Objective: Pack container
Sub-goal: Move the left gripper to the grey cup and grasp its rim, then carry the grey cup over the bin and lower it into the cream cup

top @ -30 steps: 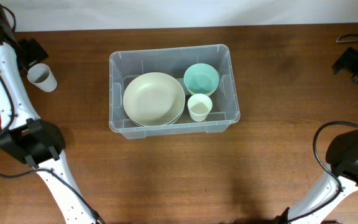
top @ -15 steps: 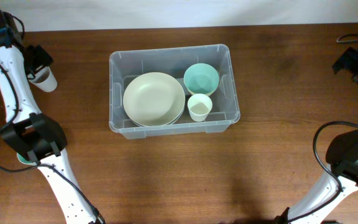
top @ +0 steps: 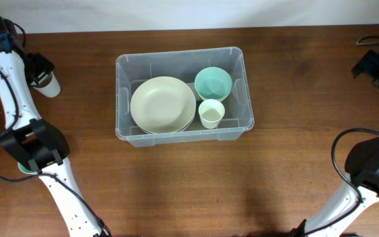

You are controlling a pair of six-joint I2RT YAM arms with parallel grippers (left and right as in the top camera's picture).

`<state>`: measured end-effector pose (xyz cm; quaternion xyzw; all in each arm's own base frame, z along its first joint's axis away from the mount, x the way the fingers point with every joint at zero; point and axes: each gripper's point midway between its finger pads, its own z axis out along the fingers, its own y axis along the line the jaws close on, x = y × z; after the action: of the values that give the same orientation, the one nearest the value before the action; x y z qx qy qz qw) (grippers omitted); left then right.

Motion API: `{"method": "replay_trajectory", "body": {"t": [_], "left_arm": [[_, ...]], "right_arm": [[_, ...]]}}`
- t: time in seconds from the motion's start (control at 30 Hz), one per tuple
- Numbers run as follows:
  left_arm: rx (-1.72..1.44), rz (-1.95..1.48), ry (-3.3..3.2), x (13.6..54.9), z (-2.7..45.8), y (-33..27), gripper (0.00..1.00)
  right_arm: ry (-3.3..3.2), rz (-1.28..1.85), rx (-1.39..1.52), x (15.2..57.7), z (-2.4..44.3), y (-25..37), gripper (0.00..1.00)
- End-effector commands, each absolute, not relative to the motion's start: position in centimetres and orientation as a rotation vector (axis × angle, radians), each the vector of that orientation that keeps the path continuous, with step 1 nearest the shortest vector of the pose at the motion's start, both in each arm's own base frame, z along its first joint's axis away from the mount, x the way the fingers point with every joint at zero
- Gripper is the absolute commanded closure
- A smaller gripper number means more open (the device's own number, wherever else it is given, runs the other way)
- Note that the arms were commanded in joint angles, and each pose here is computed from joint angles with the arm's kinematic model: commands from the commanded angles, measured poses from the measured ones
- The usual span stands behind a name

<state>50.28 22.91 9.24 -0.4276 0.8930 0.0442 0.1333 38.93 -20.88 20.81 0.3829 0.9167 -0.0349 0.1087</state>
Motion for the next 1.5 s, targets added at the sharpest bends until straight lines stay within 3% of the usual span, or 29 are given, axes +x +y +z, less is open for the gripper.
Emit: {"method": "replay_trajectory", "body": {"t": [0.0, 0.3, 0.43, 0.87, 1.0, 1.27, 1.47], "left_arm": [[-1.287, 0.119, 2.614, 49.8, 7.4, 23.0, 0.05], [-1.296, 0.122, 2.637, 49.7, 5.9, 22.9, 0.05], [-1.295, 0.122, 2.635, 49.7, 5.8, 23.0, 0.17], [-1.312, 0.127, 2.675, 49.5, 3.0, 22.9, 0.19], [-1.309, 0.127, 2.666, 49.7, 3.0, 23.0, 0.34], [-1.316, 0.127, 2.660, 49.6, 3.1, 23.4, 0.95], [-1.301, 0.122, 2.617, 50.2, 5.0, 23.8, 0.99]], "right_arm": [[2.698, -0.120, 1.140, 38.7, 20.6, -21.3, 0.01], [2.698, -0.120, 1.140, 38.7, 20.6, -21.3, 0.01], [2.698, -0.120, 1.140, 38.7, 20.6, -21.3, 0.01], [2.698, -0.120, 1.140, 38.7, 20.6, -21.3, 0.01], [2.698, -0.120, 1.140, 38.7, 20.6, -21.3, 0.01], [2.698, -0.120, 1.140, 38.7, 20.6, -21.3, 0.01], [2.698, -0.120, 1.140, 38.7, 20.6, -21.3, 0.01]]}}
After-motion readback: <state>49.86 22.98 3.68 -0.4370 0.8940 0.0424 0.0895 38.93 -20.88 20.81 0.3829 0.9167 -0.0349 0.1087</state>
